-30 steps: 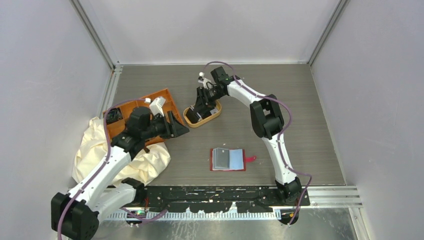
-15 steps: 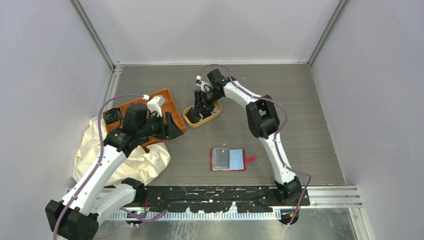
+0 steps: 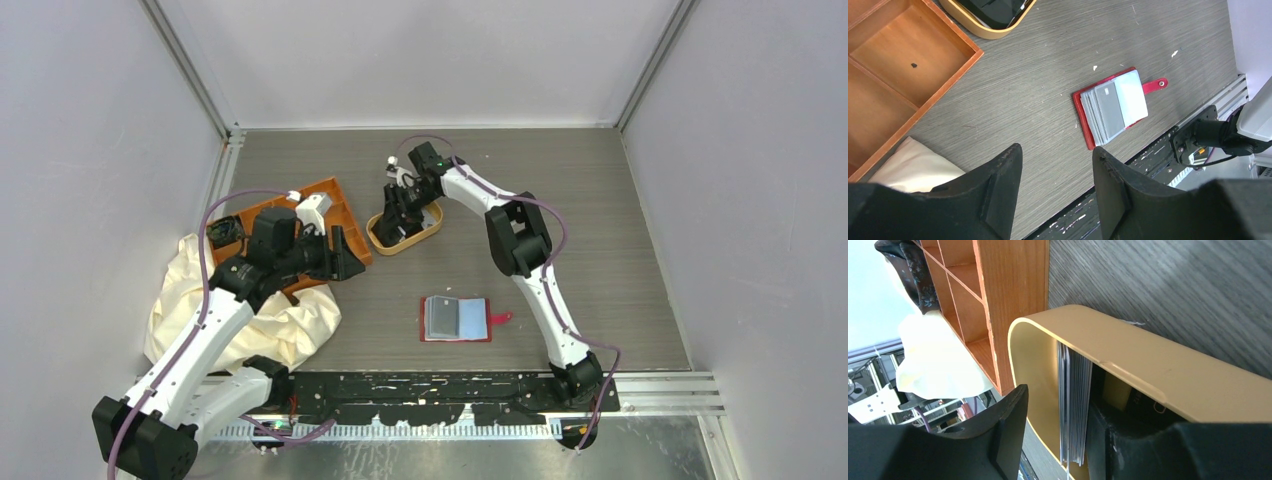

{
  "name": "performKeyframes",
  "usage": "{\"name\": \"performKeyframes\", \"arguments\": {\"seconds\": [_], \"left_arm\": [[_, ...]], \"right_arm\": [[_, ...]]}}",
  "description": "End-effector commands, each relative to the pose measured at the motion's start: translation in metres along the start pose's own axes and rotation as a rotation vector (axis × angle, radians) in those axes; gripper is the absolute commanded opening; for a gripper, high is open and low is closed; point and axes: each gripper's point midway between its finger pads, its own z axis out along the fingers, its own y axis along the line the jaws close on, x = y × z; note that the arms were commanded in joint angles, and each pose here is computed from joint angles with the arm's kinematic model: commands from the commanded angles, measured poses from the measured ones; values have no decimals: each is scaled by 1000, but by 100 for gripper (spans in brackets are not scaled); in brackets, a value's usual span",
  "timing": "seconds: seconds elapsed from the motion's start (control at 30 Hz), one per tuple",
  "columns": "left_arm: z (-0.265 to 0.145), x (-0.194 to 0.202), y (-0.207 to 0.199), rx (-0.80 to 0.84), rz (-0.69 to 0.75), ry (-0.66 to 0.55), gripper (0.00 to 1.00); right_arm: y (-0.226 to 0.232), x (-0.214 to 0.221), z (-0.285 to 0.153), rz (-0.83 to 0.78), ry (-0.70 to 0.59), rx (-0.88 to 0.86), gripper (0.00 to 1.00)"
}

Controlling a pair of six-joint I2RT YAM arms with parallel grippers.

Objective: Put the credit cards into the card holder
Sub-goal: Pick up the credit card from the storage box.

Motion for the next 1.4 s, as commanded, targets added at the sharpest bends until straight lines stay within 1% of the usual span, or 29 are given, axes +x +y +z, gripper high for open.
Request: {"name": "performKeyframes", "arguments": {"seconds": [0.0,0.27,0.73,0.97,1.13,1.33,1.37], "left_arm": [[-3,-7,-1,3,22,-31,54],[-4,-8,-2,4,23,-34,54],[-4,-7,-1,2,24,-35,54],[-4,-7,-1,3,25,-35,54],[-4,-6,-2,5,23,-34,54],[-4,-6,-1,5,23,-33,54],[-4,-6,-1,5,23,-33,54]], "right_arm": [[28,-12,-10,-33,-26,-51,48],[40,-25,-48,-44,-87,-82,48],[30,-30,-68,-21,-114,-85,46],[18,-30,-72,-18,-124,-43,40],[9,-32,-76,-25,-136,5,38],[-1,-35,-82,-24,-157,50,29],[-3,-35,-83,-24,-160,57,27]]}}
